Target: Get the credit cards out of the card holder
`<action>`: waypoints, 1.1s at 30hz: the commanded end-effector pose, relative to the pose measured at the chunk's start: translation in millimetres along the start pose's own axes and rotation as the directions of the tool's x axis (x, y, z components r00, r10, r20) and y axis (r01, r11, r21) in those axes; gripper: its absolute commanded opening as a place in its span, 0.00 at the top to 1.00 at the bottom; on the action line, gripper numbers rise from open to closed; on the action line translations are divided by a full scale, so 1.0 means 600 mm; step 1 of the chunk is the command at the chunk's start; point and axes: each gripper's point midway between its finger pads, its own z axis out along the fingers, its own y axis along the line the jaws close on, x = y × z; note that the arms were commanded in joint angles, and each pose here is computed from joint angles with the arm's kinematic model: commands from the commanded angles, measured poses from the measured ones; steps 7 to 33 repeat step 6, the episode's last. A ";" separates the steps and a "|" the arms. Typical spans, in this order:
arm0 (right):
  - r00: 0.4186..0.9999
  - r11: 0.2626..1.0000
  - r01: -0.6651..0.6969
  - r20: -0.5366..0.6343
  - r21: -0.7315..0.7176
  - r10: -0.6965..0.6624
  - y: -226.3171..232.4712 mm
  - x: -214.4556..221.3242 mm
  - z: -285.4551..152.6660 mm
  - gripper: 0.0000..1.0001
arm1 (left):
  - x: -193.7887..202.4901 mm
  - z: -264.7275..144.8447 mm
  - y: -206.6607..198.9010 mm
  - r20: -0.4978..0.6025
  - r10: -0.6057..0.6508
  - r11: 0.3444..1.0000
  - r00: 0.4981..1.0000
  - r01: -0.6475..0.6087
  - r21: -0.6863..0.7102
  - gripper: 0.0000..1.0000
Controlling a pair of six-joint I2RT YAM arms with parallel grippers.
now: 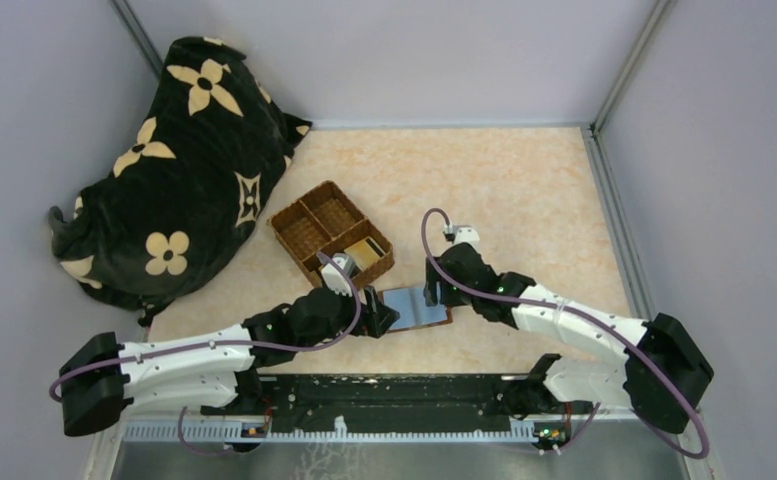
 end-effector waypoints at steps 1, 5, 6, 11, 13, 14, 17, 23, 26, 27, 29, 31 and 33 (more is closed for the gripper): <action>0.998 0.999 -0.032 0.055 -0.041 0.034 0.017 -0.026 -0.005 0.30 | -0.004 -0.001 0.009 0.017 -0.002 1.000 1.000 0.002 -0.015 0.01; 0.998 0.999 -0.031 0.051 -0.043 0.033 0.017 -0.024 -0.004 0.31 | -0.004 -0.001 0.010 0.015 0.003 1.000 1.000 -0.002 -0.020 0.00; 0.998 0.999 -0.031 0.049 -0.044 0.033 0.018 -0.024 -0.004 0.31 | -0.004 -0.001 0.010 0.015 0.002 1.000 1.000 -0.002 -0.020 0.01; 0.998 0.999 -0.031 0.049 -0.044 0.033 0.018 -0.024 -0.004 0.31 | -0.004 -0.001 0.010 0.015 0.002 1.000 1.000 -0.002 -0.020 0.01; 0.998 0.999 -0.031 0.049 -0.044 0.033 0.018 -0.024 -0.004 0.31 | -0.004 -0.001 0.010 0.015 0.002 1.000 1.000 -0.002 -0.020 0.01; 0.998 0.999 -0.031 0.049 -0.044 0.033 0.018 -0.024 -0.004 0.31 | -0.004 -0.001 0.010 0.015 0.002 1.000 1.000 -0.002 -0.020 0.01; 0.998 0.999 -0.031 0.049 -0.044 0.033 0.018 -0.024 -0.004 0.31 | -0.004 -0.001 0.010 0.015 0.002 1.000 1.000 -0.002 -0.020 0.01; 0.998 0.999 -0.031 0.049 -0.044 0.033 0.018 -0.024 -0.004 0.31 | -0.004 -0.001 0.010 0.015 0.002 1.000 1.000 -0.002 -0.020 0.01; 0.998 0.999 -0.031 0.049 -0.044 0.033 0.018 -0.024 -0.004 0.31 | -0.004 -0.001 0.010 0.015 0.002 1.000 1.000 -0.002 -0.020 0.01; 0.998 0.999 -0.031 0.049 -0.044 0.033 0.018 -0.024 -0.004 0.31 | -0.004 -0.001 0.010 0.015 0.002 1.000 1.000 -0.002 -0.020 0.01; 0.998 0.999 -0.031 0.049 -0.044 0.033 0.018 -0.024 -0.004 0.31 | -0.004 -0.001 0.010 0.015 0.002 1.000 1.000 -0.002 -0.020 0.01; 0.998 0.999 -0.031 0.049 -0.044 0.033 0.018 -0.024 -0.004 0.31 | -0.004 -0.001 0.010 0.015 0.002 1.000 1.000 -0.002 -0.020 0.01; 0.998 0.999 -0.031 0.049 -0.044 0.033 0.018 -0.024 -0.004 0.31 | -0.004 -0.001 0.010 0.015 0.002 1.000 1.000 -0.002 -0.020 0.01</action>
